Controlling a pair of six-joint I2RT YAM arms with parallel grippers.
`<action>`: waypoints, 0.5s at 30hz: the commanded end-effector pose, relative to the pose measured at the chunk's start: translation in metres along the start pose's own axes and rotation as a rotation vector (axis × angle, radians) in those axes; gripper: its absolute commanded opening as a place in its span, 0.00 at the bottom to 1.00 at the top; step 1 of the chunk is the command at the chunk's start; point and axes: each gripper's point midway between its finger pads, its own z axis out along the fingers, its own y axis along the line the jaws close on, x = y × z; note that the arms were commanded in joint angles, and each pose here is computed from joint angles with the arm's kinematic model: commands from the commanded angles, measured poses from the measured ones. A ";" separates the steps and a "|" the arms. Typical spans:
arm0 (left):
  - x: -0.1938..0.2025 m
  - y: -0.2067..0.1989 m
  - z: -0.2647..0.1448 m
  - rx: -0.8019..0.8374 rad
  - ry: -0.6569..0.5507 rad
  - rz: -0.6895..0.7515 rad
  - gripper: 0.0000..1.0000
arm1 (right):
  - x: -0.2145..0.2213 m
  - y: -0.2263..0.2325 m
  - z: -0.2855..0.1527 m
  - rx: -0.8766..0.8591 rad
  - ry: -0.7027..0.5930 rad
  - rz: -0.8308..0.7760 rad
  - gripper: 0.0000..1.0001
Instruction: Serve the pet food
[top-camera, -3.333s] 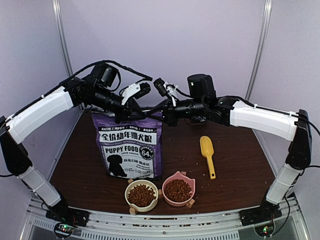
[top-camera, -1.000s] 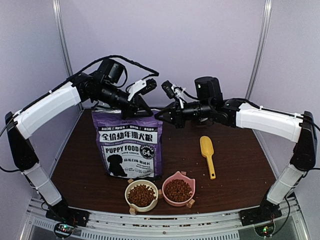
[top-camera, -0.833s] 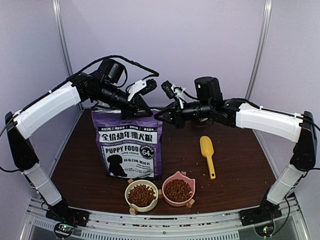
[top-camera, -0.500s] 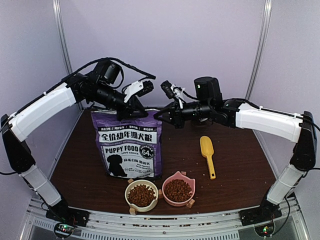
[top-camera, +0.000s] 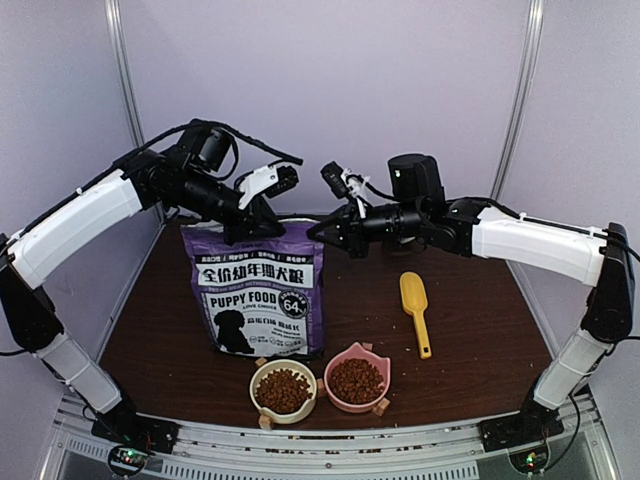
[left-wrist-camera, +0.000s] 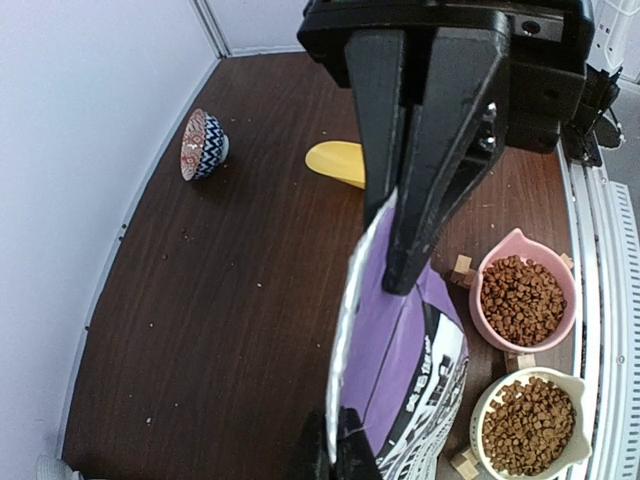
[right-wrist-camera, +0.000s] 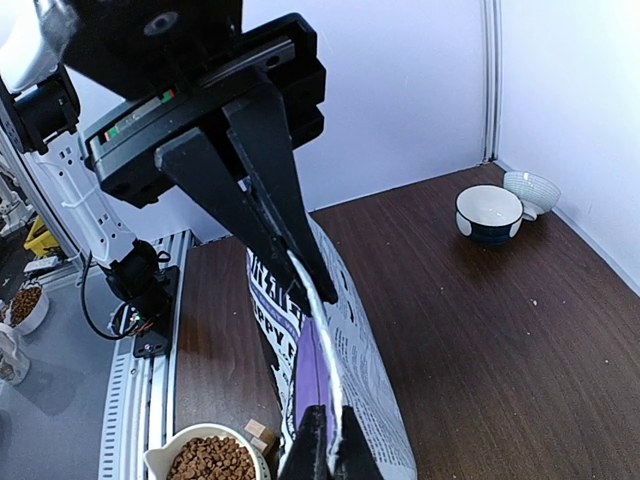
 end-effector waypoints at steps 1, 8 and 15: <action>0.012 0.014 -0.014 -0.085 0.039 -0.016 0.00 | -0.032 0.008 -0.021 0.019 -0.081 -0.050 0.00; 0.022 0.021 -0.019 -0.134 0.070 -0.023 0.06 | -0.034 0.009 -0.026 0.027 -0.086 -0.052 0.00; 0.028 0.027 -0.025 -0.174 0.078 -0.031 0.09 | -0.036 0.010 -0.029 0.033 -0.091 -0.053 0.00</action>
